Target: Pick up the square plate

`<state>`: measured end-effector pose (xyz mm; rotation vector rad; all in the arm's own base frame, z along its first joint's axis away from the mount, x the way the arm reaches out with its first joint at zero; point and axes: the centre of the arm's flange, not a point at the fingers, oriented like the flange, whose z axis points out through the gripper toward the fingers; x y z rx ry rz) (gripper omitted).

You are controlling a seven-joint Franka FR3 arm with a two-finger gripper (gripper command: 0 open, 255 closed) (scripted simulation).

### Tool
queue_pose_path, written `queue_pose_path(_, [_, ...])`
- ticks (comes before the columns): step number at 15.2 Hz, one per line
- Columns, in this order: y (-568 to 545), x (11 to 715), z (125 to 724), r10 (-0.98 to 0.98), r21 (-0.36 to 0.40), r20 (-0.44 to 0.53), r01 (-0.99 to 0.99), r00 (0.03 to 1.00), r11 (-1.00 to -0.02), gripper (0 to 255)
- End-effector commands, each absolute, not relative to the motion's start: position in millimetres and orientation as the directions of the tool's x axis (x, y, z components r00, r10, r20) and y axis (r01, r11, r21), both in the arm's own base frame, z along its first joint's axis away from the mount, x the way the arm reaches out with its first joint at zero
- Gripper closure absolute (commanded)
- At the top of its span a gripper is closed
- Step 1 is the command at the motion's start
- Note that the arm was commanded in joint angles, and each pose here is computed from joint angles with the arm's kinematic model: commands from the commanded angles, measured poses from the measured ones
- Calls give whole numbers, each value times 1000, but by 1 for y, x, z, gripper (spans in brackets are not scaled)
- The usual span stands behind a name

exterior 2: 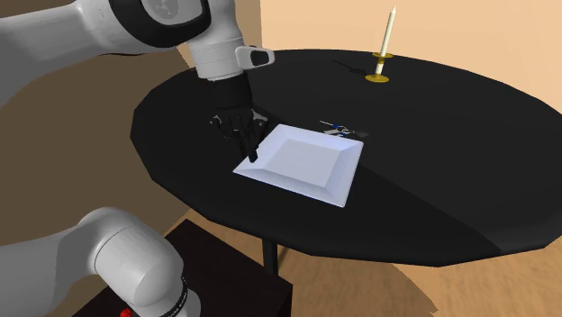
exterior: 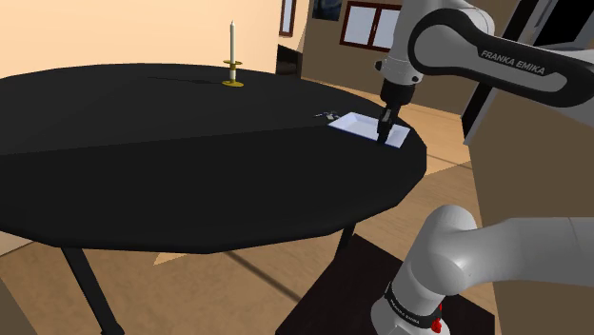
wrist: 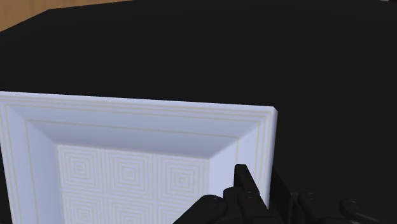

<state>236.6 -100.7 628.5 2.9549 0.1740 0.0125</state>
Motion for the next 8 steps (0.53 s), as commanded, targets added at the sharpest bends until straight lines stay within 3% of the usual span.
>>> queue_pose_path(1, [-101, 237, 628, 117, 180, -4, 116, 993, -977, 255])
queue_pose_path(8, [-101, 237, 649, 117, 180, -4, 116, 993, -977, 255])
